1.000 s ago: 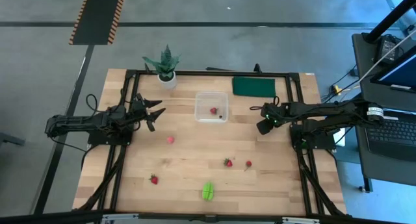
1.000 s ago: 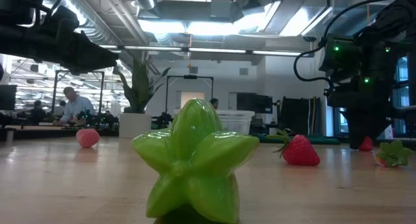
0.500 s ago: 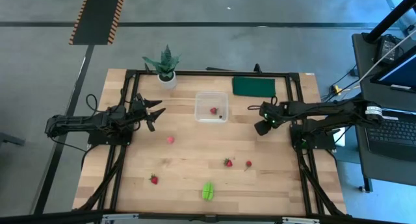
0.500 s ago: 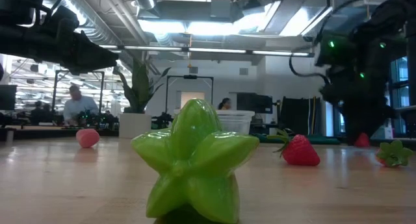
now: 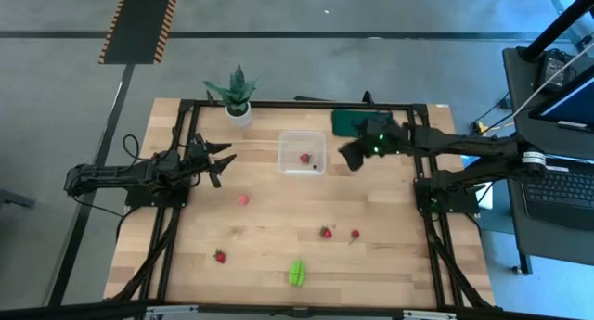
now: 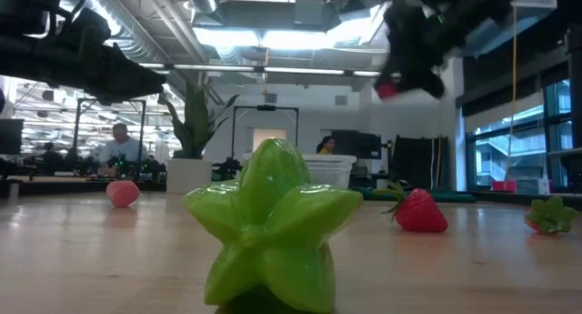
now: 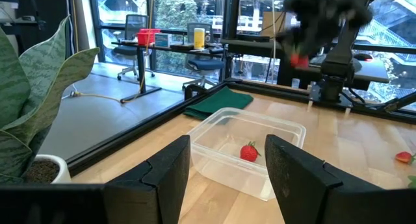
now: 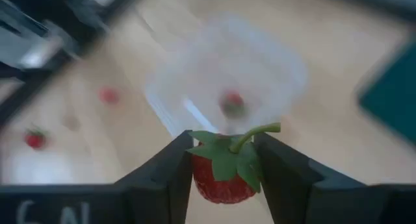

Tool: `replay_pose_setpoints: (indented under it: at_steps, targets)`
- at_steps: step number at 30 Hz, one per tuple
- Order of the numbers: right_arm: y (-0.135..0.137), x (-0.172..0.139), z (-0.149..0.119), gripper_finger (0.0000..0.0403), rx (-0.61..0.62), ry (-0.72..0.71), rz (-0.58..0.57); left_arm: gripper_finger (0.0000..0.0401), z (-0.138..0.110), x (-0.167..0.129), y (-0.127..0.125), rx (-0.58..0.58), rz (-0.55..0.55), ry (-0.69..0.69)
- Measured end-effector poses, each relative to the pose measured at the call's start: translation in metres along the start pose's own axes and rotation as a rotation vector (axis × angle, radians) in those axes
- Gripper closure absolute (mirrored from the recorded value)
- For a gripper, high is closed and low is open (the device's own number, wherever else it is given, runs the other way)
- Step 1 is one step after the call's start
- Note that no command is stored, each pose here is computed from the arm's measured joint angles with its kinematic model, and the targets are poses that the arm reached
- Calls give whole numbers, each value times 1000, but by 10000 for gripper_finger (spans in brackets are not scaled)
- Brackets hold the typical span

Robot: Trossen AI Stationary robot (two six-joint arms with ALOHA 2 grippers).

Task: Pick and placing Produce into tupperware
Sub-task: Put the strawberry into the transparent container

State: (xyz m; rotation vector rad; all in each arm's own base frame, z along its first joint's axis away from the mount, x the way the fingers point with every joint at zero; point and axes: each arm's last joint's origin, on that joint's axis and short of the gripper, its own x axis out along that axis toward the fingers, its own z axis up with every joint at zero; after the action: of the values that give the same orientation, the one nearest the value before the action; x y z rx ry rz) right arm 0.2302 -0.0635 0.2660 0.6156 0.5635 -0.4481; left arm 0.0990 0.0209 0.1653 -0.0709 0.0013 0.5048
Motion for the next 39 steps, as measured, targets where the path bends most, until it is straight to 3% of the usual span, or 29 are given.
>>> replay_pose_setpoints:
  at_steps: [8,16,24,29,33,39]
  targets:
    - [39,-10,69,257,-237,-205,75,209,0,0,0,0,0,0]
    - [54,36,111,239,-381,-195,27,209,0,0,0,0,-1,1]
    - [32,121,87,260,-424,76,-6,209,0,0,0,0,-1,0]
    - [16,165,61,244,-408,241,-24,209,0,0,0,0,0,1]
    - [7,188,43,235,-391,335,-5,209,0,0,0,0,0,1]
    - [1,202,33,254,-386,381,-14,209,0,0,0,0,-1,0]
